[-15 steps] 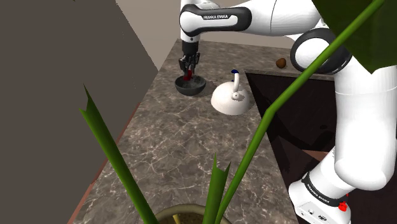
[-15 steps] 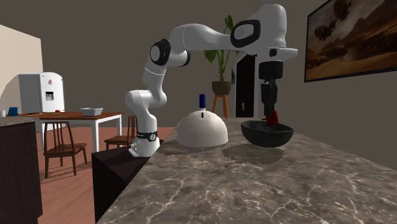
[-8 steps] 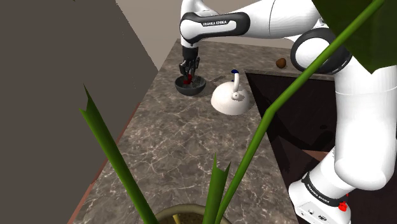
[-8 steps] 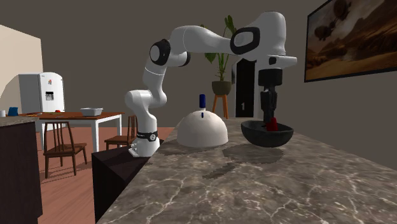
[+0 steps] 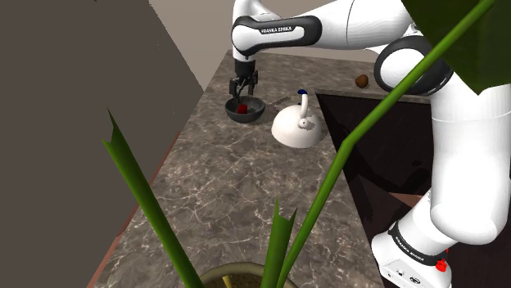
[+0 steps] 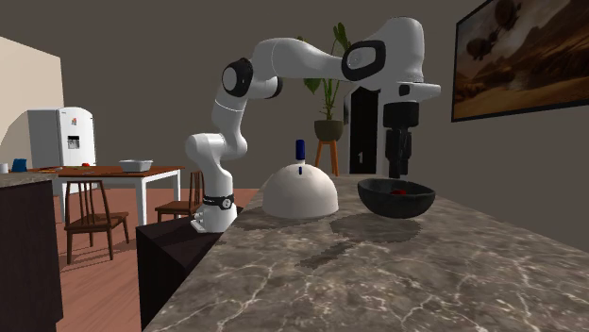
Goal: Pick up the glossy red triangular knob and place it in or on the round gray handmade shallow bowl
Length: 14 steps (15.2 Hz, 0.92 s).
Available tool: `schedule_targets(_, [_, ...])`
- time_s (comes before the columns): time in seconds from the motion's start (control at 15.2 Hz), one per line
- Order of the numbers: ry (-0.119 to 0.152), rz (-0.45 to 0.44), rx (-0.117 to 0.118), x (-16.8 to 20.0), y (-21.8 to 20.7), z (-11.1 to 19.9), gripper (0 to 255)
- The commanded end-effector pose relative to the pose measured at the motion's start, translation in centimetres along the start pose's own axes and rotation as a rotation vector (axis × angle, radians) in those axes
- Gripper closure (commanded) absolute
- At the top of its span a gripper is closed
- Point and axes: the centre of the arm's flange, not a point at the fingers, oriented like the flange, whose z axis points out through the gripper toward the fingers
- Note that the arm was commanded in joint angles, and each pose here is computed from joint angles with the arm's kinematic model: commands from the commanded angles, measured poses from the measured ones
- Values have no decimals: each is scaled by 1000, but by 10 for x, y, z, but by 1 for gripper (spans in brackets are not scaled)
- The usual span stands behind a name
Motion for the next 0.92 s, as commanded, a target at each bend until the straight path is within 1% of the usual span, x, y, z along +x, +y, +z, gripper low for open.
schedule_targets(0.0, [0,0,0,0,0,0,0])
schedule_targets(0.07, [0,0,0,0,0,0,0])
schedule_targets(0.33, [0,0,0,0,0,-50,0])
schedule_targets(0.86, [0,0,0,0,0,-50,0])
